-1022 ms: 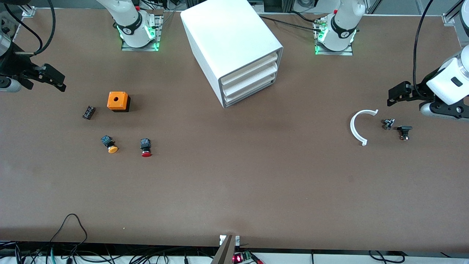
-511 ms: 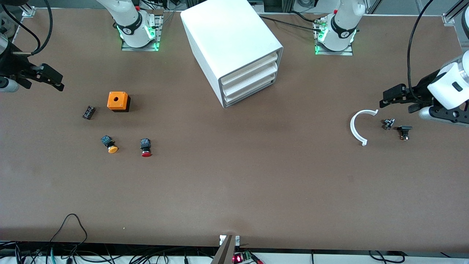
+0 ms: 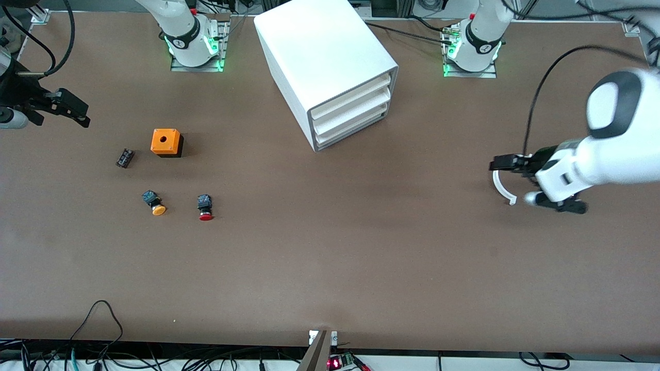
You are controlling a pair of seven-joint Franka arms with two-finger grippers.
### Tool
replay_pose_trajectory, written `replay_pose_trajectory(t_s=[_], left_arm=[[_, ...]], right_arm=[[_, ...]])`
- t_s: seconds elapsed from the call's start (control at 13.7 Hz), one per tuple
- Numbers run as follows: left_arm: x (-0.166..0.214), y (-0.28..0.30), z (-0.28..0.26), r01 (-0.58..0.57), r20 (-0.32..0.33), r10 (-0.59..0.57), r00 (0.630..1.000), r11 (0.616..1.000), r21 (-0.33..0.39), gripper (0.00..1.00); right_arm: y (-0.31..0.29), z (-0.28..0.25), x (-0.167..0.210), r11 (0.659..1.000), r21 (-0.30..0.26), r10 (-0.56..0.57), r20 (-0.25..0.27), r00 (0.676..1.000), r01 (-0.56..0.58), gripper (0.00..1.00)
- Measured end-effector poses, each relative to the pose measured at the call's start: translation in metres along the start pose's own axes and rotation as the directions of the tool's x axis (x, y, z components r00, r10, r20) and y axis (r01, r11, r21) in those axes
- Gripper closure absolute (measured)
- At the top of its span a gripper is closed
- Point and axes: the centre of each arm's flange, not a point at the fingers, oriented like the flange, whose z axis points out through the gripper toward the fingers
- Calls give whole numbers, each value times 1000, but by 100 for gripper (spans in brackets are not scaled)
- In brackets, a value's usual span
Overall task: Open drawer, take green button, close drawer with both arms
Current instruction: 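Reach the left gripper to the lowest drawer handle of the white cabinet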
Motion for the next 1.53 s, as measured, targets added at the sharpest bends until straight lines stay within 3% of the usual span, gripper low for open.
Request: replay_pose_trajectory(t_s=[0.22,0.44,0.8,0.95,1.31,1.53], left_arm=[[20,4,71,4,107,16,994,982,-188,0],[24,7,136,-14,168,83,982,927,-374,0],[4,46,247,-98,182,264,947,777,-622,0],[-12,66,290,-95,193,305,933,723,-684,0],[-45,104,357,-97,204,382,901,636,-765,0],[-58,123,379,-104,205,398,894,630,-769,2]], right_arm=[[0,0,0,1000,0,-1,-4,1000,1,0],[0,-1,0,1000,0,-1,-4,1000,1,0],[0,0,-2,1000,1,-1,-7,1000,1,0],[-2,-2,-2,1000,1,-3,-16,1000,3,0],[-7,6,5,1000,0,-13,-9,1000,13,0],[-28,28,19,999,-1,-50,19,999,50,0]])
